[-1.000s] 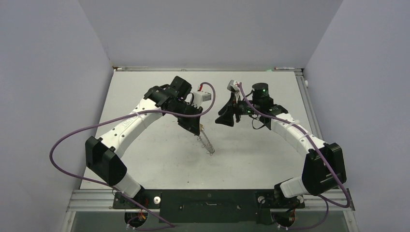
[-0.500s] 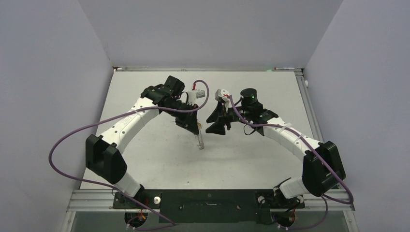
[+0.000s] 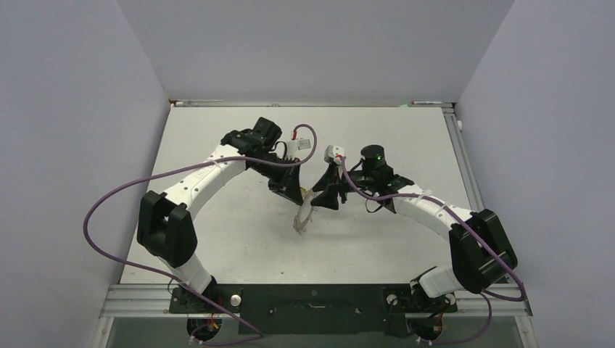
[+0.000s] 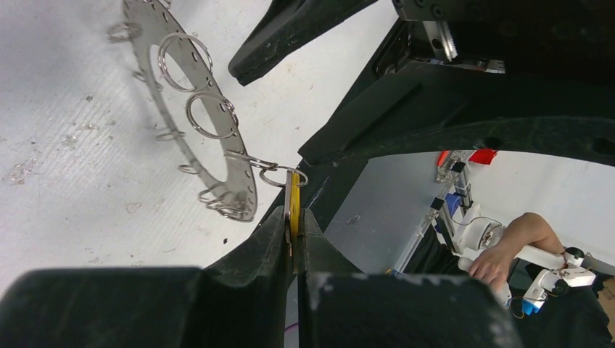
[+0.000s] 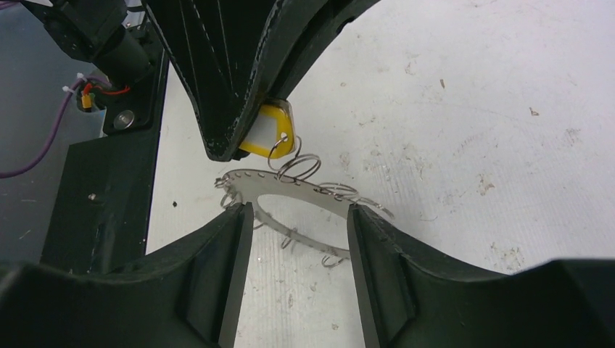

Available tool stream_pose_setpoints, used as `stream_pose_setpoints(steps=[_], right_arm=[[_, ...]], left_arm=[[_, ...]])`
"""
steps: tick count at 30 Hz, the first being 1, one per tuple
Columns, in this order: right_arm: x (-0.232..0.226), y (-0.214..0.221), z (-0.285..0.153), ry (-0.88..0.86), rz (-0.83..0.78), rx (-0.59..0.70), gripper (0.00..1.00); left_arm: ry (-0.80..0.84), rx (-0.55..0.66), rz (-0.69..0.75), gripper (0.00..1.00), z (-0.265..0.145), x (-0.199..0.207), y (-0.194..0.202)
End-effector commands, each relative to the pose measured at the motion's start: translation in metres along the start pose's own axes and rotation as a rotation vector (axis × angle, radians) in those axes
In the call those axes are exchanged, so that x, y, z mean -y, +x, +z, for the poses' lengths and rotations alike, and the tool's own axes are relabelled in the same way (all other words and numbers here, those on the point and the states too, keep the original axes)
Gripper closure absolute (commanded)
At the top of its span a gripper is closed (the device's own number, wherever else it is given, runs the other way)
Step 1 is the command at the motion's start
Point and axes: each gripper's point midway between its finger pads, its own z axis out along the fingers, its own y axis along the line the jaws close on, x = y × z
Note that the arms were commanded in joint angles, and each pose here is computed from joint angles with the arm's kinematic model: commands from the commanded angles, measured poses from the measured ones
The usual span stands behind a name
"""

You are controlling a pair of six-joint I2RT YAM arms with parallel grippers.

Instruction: Remove the keys from the keyring

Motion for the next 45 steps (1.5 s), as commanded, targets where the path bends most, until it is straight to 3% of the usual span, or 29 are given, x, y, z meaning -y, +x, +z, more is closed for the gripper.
stream_pose_setpoints(steps=[1, 13, 14, 15, 22, 27, 36, 45], right_arm=[[-0.001, -0.019, 0.002, 0.003, -0.128, 0.073, 0.48], [0.006, -0.033, 0.014, 0.041, -0.140, 0.109, 0.46], [-0.026, -0.032, 0.013, -0.139, -0.152, 0.119, 0.46], [0.003, -0.032, 0.015, 0.025, -0.146, 0.109, 0.47], [0.011, -0.030, 0.021, 0.063, -0.171, 0.103, 0.49], [0.015, -0.033, 0.023, 0.079, -0.200, 0.106, 0.57], [0.013, -0.027, 0.022, 0.067, -0.207, 0.087, 0.86], [0.013, -0.028, 0.019, 0.060, -0.192, 0.089, 0.95]], left_arm=[[0.067, 0.036, 0.011, 1.00, -0.002, 0.010, -0.012], [0.107, 0.036, -0.026, 1.00, -0.002, 0.012, -0.016], [0.110, 0.035, -0.026, 1.00, -0.002, 0.012, -0.016], [0.112, 0.036, -0.024, 1.00, -0.003, 0.012, -0.015], [0.134, 0.033, -0.023, 1.00, -0.004, 0.017, -0.013], [0.154, 0.032, -0.017, 1.00, -0.005, 0.020, -0.012], [0.145, 0.071, -0.044, 1.00, -0.016, 0.010, -0.018], [0.106, 0.120, -0.092, 1.00, -0.026, -0.012, -0.023]])
